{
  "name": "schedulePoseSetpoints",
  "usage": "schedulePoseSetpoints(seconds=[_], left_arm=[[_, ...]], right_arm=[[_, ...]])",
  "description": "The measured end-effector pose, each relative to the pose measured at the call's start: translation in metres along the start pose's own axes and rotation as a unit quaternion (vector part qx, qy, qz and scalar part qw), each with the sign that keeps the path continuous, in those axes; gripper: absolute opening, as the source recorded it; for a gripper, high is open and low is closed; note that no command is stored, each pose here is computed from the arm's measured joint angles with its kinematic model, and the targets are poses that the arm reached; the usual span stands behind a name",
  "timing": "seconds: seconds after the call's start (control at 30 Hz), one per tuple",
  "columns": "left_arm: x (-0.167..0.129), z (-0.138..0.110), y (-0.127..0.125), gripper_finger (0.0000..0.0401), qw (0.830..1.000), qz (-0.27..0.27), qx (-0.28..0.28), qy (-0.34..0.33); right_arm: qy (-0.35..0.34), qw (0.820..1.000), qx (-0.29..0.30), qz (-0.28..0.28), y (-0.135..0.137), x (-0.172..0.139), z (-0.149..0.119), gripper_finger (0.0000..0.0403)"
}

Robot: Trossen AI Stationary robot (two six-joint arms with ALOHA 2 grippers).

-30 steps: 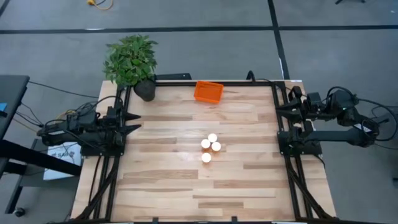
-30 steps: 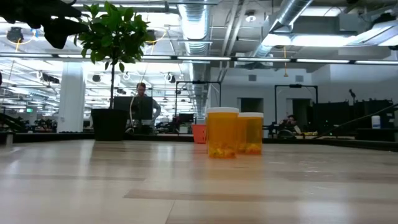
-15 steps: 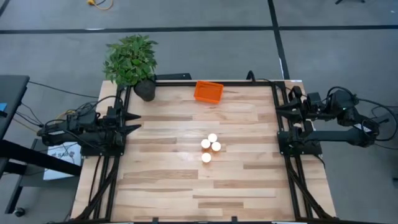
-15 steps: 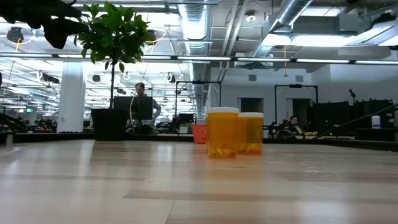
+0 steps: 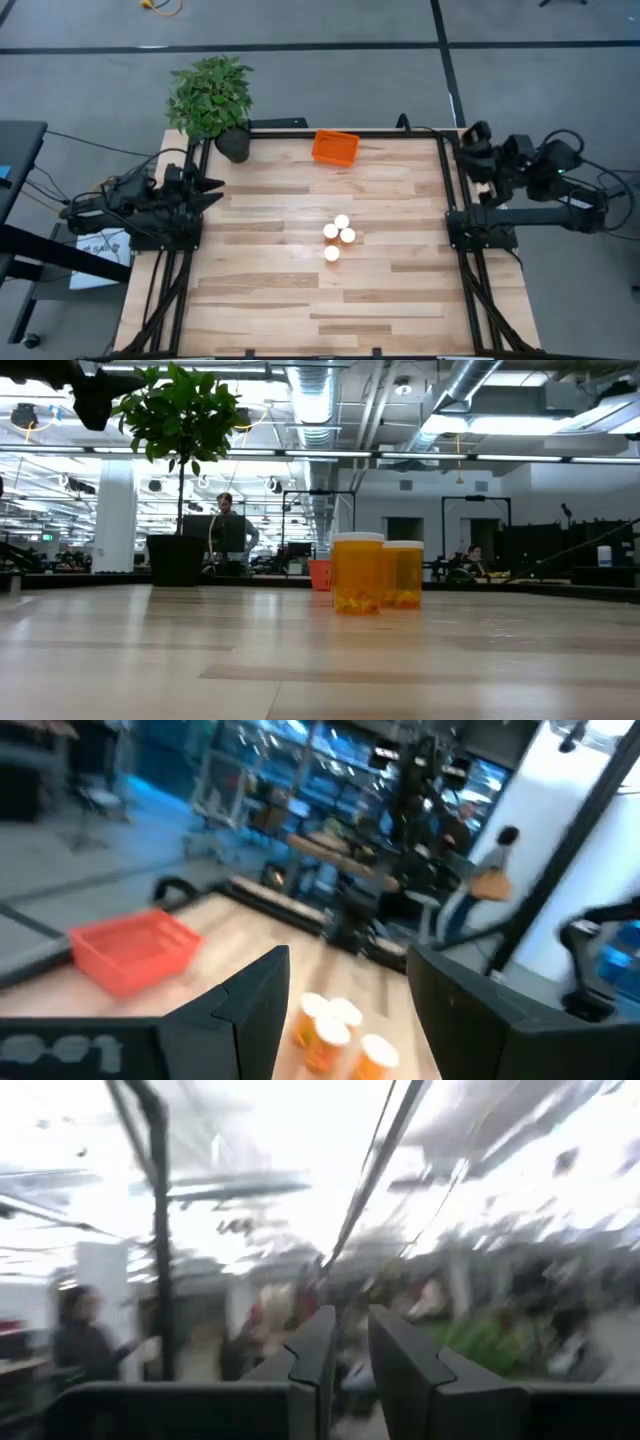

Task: Pick and place pill bottles into a basket
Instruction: Put the orange medicine bottle into the orange bin

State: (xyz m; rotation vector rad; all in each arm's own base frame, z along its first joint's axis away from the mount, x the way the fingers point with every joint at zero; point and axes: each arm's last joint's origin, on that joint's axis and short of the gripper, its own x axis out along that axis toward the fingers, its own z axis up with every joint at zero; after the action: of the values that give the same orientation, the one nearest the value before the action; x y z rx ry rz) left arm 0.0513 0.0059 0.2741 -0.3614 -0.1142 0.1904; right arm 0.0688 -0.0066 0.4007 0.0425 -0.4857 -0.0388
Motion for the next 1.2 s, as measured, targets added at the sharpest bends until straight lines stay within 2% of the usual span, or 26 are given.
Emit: schedulePoseSetpoints(seconds=[0.03, 0.13, 0.17, 0.3, 0.37, 0.5, 0.57, 0.67, 0.73, 0.87, 1.07, 1.2], left_arm=[[0.000, 0.001, 0.001, 0.0194, 1.000, 0.015, 0.002, -0.007], [0.001, -0.001, 0.005, 0.0194, 0.997, 0.075, -0.007, -0.012], [0.001, -0.001, 0.006, 0.0194, 0.996, 0.091, -0.014, -0.016], [0.002, -0.001, 0.008, 0.0194, 0.990, 0.133, -0.035, -0.032], [0.002, 0.000, 0.008, 0.0194, 0.990, 0.138, -0.026, -0.033], [0.008, -0.002, 0.007, 0.0194, 0.991, 0.131, 0.018, -0.018], [0.015, -0.006, 0.005, 0.0194, 0.994, 0.106, 0.040, 0.000], [0.028, -0.013, 0.003, 0.0194, 0.995, 0.073, 0.060, 0.018], [0.036, -0.022, 0.003, 0.0194, 0.994, 0.065, 0.072, 0.041], [0.048, -0.032, 0.004, 0.0194, 0.990, 0.070, 0.088, 0.079], [0.057, -0.034, 0.002, 0.0194, 0.990, 0.071, 0.089, 0.086], [0.062, -0.035, 0.002, 0.0194, 0.990, 0.071, 0.089, 0.087]], right_arm=[[-0.020, 1.000, -0.001, -0.015, -0.001, 0.001, 0.003, 0.0059], [-0.064, 0.995, 0.063, -0.041, -0.002, 0.005, 0.009, 0.0059], [-0.077, 0.994, 0.065, -0.048, -0.003, 0.007, 0.010, 0.0059], [-0.104, 0.992, 0.028, -0.061, -0.005, 0.022, 0.009, 0.0059], [-0.090, 0.992, 0.011, -0.091, -0.008, 0.035, 0.000, 0.0059], [0.001, 0.974, -0.051, -0.219, -0.019, 0.057, -0.031, 0.0059], [0.051, 0.965, -0.066, -0.250, -0.024, 0.069, -0.050, 0.0059], [0.184, 0.951, -0.106, -0.224, -0.031, 0.084, -0.093, 0.0059], [0.261, 0.936, -0.091, -0.220, -0.036, 0.091, -0.123, 0.0059], [0.358, 0.902, -0.077, -0.228, -0.041, 0.093, -0.163, 0.0061], [0.486, 0.837, -0.042, -0.248, -0.041, 0.076, -0.194, 0.0084], [0.535, 0.812, -0.008, -0.232, -0.033, 0.067, -0.207, 0.0123]])
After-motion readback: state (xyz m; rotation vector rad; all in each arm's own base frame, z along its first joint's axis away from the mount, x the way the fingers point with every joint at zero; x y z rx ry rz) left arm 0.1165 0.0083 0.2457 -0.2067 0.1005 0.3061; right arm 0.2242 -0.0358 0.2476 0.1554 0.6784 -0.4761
